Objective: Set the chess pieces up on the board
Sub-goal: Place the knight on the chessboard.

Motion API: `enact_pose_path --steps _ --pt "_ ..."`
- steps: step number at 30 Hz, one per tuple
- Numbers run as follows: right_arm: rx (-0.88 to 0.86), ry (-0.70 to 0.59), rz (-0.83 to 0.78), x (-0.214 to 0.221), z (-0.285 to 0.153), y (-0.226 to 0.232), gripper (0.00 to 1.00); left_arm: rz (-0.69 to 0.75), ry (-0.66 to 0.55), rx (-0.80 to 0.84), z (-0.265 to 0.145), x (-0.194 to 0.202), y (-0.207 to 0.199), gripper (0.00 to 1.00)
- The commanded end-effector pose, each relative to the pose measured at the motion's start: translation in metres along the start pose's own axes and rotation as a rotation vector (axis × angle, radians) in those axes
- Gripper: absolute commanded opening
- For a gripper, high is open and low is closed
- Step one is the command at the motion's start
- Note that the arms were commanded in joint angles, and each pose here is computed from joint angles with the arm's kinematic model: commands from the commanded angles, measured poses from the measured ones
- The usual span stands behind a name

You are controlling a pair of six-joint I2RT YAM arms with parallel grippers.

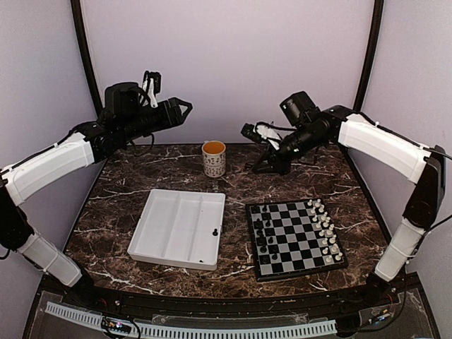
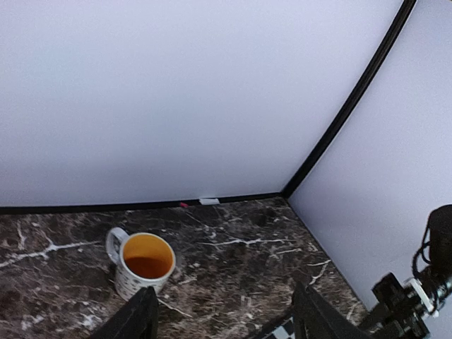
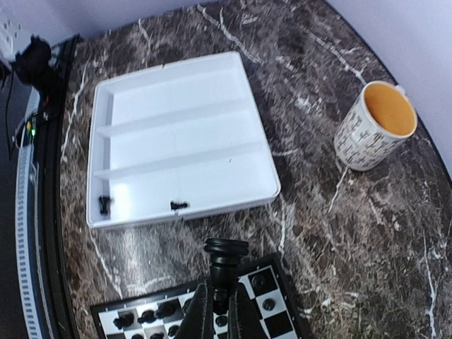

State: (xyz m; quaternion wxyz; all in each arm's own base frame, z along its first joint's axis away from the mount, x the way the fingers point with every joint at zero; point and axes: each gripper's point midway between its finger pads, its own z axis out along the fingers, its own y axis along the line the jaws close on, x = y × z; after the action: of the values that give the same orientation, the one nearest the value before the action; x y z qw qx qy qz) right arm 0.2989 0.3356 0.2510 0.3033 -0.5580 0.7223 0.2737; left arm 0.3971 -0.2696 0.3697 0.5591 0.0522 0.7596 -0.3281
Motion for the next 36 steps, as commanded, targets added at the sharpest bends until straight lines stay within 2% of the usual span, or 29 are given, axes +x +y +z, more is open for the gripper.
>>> enact_pose_path --steps 1,3,6,11,15,22,27,33,36 --pt "-0.027 0.324 -0.181 0.061 0.002 0.037 0.03 0.284 0.149 -0.213 0.015 0.034 0.065 0.67" --pt "-0.055 0.433 -0.232 0.083 0.005 0.053 0.03 0.257 0.168 -0.227 0.018 0.041 0.086 0.66" --pt "-0.096 0.568 -0.291 0.112 0.009 0.075 0.03 0.155 0.197 -0.162 0.018 0.054 0.099 0.65" --pt "-0.152 0.737 -0.365 0.152 0.022 0.108 0.03 0.165 0.202 -0.202 0.012 0.056 0.115 0.65" --pt "-0.195 0.906 -0.505 0.194 0.034 0.147 0.03 0.157 0.212 -0.204 0.013 0.056 0.119 0.65" --pt "-0.226 0.963 -0.599 0.209 0.038 0.173 0.03 0.149 0.223 -0.218 0.014 0.059 0.125 0.65" --pt "-0.136 0.984 -0.634 0.207 0.034 0.149 0.01 0.140 0.235 -0.218 0.016 0.063 0.128 0.65" --pt "0.055 0.967 -0.562 0.181 0.023 0.064 0.01 0.126 0.246 -0.216 0.018 0.066 0.131 0.65" --pt "0.148 1.025 -0.558 0.181 0.011 0.027 0.02 0.115 0.254 -0.209 0.020 0.069 0.131 0.65"
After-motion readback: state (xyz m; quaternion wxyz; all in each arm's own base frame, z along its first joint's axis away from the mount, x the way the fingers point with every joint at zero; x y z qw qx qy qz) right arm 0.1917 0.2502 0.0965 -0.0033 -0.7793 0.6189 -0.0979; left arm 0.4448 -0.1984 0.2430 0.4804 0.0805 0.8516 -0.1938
